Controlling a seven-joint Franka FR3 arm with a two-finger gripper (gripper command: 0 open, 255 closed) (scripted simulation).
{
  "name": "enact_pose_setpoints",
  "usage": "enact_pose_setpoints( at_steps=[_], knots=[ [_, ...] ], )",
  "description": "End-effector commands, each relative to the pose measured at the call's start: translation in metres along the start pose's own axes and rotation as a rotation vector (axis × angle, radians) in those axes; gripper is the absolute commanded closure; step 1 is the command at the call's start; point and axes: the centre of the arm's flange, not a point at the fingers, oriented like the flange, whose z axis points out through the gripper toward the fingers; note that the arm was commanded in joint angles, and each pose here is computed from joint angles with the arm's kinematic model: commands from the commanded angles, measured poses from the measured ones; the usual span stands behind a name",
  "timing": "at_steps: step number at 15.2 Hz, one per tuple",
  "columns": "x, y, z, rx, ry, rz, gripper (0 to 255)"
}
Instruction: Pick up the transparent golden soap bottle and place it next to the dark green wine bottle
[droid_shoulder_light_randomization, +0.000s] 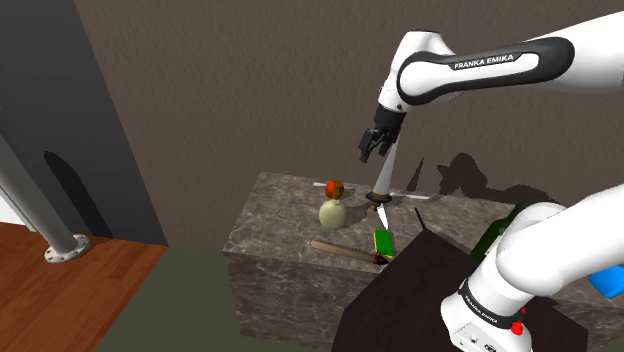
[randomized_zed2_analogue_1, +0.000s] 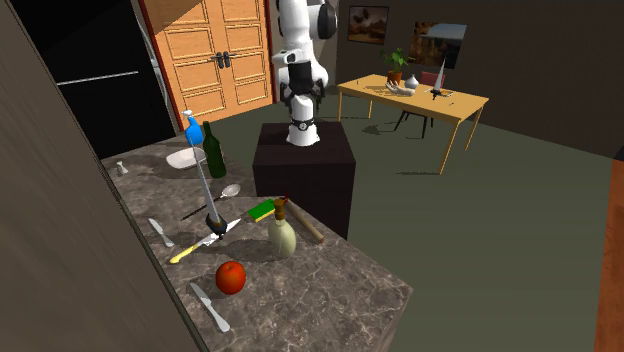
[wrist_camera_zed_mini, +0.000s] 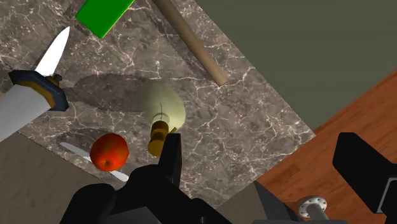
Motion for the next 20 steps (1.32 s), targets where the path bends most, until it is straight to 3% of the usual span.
enact_pose_setpoints(
  at_steps=[1,20],
  knots=[
    [0.015,0.011,0.021,-0.001,-0.002,-0.003,0],
    [0.148,0.102,0.216,-0.003,-0.031,-0.029,0]
  ],
)
